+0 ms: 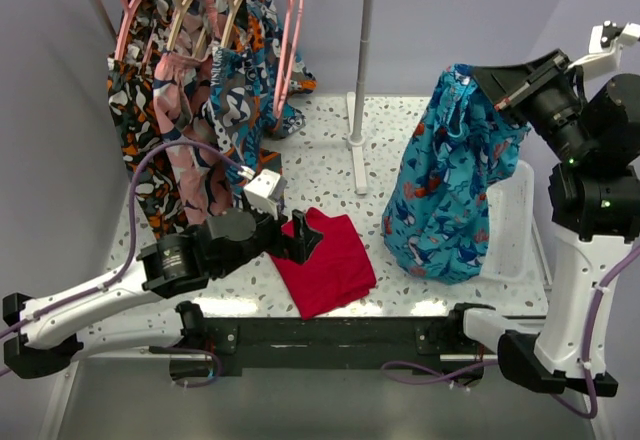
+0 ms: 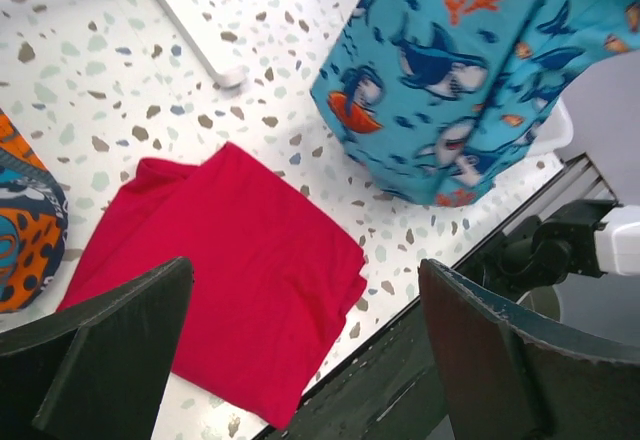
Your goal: Place the shorts on the hanger
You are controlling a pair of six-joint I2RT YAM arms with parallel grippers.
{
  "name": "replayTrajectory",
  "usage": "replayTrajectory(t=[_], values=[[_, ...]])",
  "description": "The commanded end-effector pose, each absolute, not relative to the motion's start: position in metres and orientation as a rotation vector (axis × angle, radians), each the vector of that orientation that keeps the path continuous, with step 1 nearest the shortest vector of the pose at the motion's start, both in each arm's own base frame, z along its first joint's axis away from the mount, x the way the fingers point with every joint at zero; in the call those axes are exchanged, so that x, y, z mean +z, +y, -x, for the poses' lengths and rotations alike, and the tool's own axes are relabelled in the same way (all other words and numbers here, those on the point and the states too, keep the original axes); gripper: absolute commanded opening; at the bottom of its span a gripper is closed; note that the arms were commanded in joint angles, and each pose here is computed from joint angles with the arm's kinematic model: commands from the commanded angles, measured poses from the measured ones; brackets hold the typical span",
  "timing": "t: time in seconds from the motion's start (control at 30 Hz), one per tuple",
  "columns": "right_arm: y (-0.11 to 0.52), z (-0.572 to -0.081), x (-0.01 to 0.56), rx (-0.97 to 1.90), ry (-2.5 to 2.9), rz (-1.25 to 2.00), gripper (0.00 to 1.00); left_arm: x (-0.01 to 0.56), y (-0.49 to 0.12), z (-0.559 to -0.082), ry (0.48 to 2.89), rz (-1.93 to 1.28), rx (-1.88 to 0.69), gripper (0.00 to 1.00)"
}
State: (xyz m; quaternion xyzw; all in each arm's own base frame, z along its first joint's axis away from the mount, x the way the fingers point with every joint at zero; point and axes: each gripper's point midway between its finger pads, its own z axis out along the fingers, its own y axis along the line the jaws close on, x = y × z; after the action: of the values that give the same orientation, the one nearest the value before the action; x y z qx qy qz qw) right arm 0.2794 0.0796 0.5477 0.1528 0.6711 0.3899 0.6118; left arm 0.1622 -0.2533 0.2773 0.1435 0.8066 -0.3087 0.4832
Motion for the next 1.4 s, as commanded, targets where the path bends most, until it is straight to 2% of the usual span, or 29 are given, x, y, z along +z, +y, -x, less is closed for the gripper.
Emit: replayTrajectory(t=[0.0, 0.1, 0.2, 0.37, 0.47, 0.5, 0.57, 0.6, 0.67, 0.7, 0.83, 0.9, 1.03, 1.37], values=[[0.115, -0.256, 0.597, 1.102, 1.480, -0.181, 0.00, 0.326, -0.237, -0.170, 1.855, -0.291, -0.743, 1.00], [0.143, -0.255, 0.602, 1.148, 1.486, -0.131, 0.00, 0.342, -0.227, -0.173, 1.831, -0.260, -0.717, 1.00], [0.205, -0.251, 0.581, 1.209, 1.593, -0.008, 0.00, 0.357, -0.216, -0.176, 1.811, -0.222, -0.692, 1.00], [0.219, -0.251, 0.537, 1.148, 1.647, -0.017, 0.00, 0.356, -0.198, -0.175, 1.833, -0.162, -0.658, 1.00], [0.228, -0.240, 0.493, 1.161, 1.696, 0.007, 0.00, 0.348, -0.190, -0.172, 1.856, -0.138, -0.656, 1.00], [0.233, -0.236, 0.459, 1.145, 1.763, 0.011, 0.00, 0.340, -0.189, -0.171, 1.873, -0.127, -0.656, 1.00], [0.236, -0.232, 0.433, 1.150, 1.790, -0.002, 0.00, 0.329, -0.187, -0.166, 1.896, -0.120, -0.670, 1.00], [0.242, -0.226, 0.392, 1.150, 1.859, -0.004, 0.00, 0.310, -0.190, -0.165, 1.929, -0.133, -0.659, 1.00], [0.250, -0.226, 0.361, 1.168, 1.888, -0.047, 0.00, 0.296, -0.202, -0.157, 1.945, -0.176, -0.731, 1.00], [0.260, -0.221, 0.322, 1.152, 1.969, -0.042, 0.00, 0.278, -0.210, -0.155, 1.968, -0.206, -0.742, 0.98], [0.281, -0.225, 0.273, 1.119, 2.064, -0.094, 0.00, 0.234, -0.241, -0.137, 2.023, -0.314, -0.879, 0.92], [0.286, -0.234, 0.267, 1.091, 2.050, -0.147, 0.00, 0.218, -0.259, -0.125, 2.040, -0.360, -0.970, 0.88], [0.304, -0.246, 0.256, 1.065, 2.074, -0.248, 0.00, 0.209, -0.275, -0.119, 2.040, -0.361, -0.989, 0.88], [0.322, -0.258, 0.245, 1.012, 2.091, -0.400, 0.00, 0.218, -0.288, -0.143, 1.948, -0.155, -0.965, 0.88]])
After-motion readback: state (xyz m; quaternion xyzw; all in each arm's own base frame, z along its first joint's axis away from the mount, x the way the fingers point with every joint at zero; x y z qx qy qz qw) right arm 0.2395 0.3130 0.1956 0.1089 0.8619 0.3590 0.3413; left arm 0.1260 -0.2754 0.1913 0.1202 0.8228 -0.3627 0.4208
